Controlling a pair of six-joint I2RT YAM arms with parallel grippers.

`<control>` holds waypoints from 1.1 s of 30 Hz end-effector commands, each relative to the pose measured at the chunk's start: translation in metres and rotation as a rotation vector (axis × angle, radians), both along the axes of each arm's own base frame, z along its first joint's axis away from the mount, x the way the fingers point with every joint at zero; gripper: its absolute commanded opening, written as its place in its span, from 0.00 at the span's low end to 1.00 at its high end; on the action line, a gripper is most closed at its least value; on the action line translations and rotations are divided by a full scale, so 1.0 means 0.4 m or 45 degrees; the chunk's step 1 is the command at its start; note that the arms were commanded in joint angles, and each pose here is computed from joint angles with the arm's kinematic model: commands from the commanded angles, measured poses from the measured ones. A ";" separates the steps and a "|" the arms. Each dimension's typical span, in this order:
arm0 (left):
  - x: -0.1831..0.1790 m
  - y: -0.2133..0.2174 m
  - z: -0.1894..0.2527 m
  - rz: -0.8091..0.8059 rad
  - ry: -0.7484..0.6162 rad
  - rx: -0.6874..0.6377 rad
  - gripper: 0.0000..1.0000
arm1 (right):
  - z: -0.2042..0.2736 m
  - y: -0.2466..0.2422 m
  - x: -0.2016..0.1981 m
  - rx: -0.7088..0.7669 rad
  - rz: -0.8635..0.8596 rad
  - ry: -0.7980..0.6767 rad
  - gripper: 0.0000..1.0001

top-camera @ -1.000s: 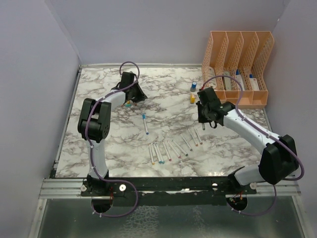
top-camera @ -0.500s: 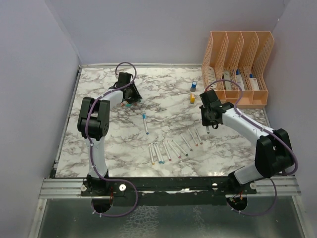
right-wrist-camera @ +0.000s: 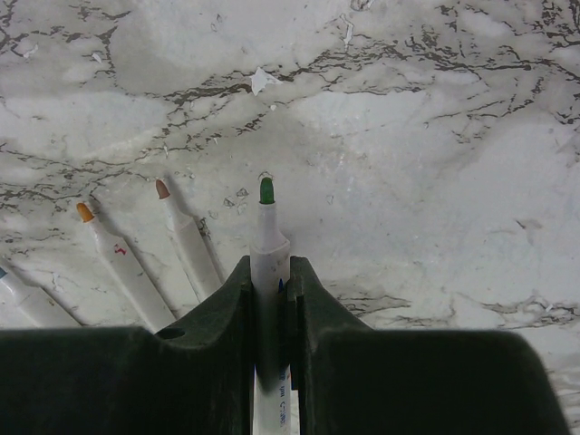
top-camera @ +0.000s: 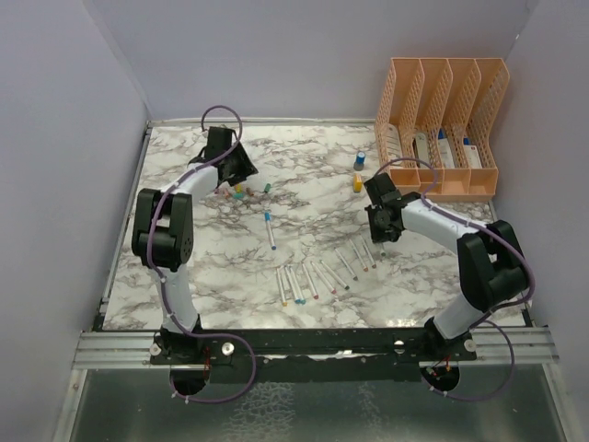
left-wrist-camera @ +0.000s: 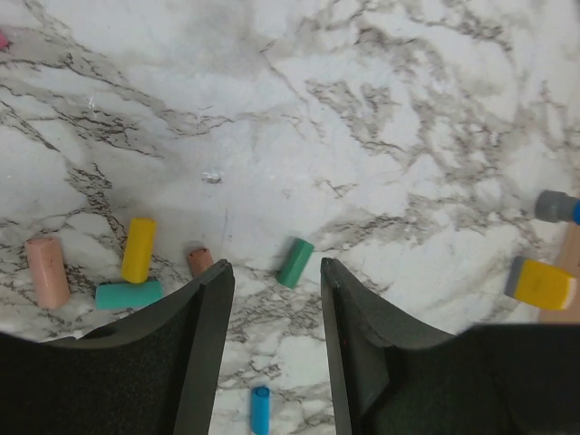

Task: Open the pen caps

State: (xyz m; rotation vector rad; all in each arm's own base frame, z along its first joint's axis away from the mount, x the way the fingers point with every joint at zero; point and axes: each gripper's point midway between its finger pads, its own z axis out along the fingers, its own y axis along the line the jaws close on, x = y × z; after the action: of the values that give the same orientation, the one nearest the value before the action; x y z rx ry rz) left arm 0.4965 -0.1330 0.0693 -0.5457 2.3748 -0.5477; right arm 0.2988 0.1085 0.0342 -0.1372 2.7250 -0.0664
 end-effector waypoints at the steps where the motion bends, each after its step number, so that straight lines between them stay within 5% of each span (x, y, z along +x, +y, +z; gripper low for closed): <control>1: 0.000 -0.014 0.212 -0.018 -0.225 -0.096 0.47 | -0.023 0.010 0.011 0.039 0.001 0.005 0.09; 10: -0.071 -0.012 0.321 -0.026 -0.324 -0.146 0.47 | -0.030 0.006 0.015 0.033 -0.012 0.022 0.46; 14: -0.097 -0.008 0.362 -0.025 -0.360 -0.155 0.49 | 0.017 0.010 0.039 0.049 -0.023 -0.053 0.48; 22: -0.145 -0.004 0.430 -0.020 -0.470 -0.227 0.98 | 0.203 0.071 0.143 0.166 0.096 -0.296 0.55; 33: -0.204 0.022 0.445 0.015 -0.489 -0.296 0.99 | 0.200 0.420 0.173 0.292 0.433 -0.277 0.59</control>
State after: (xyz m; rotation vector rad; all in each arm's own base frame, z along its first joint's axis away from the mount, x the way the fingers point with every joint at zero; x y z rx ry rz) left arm 0.4226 -0.1286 0.2303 -0.5007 2.0102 -0.8034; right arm 0.3808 0.2124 0.1357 -0.3333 2.4145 0.2207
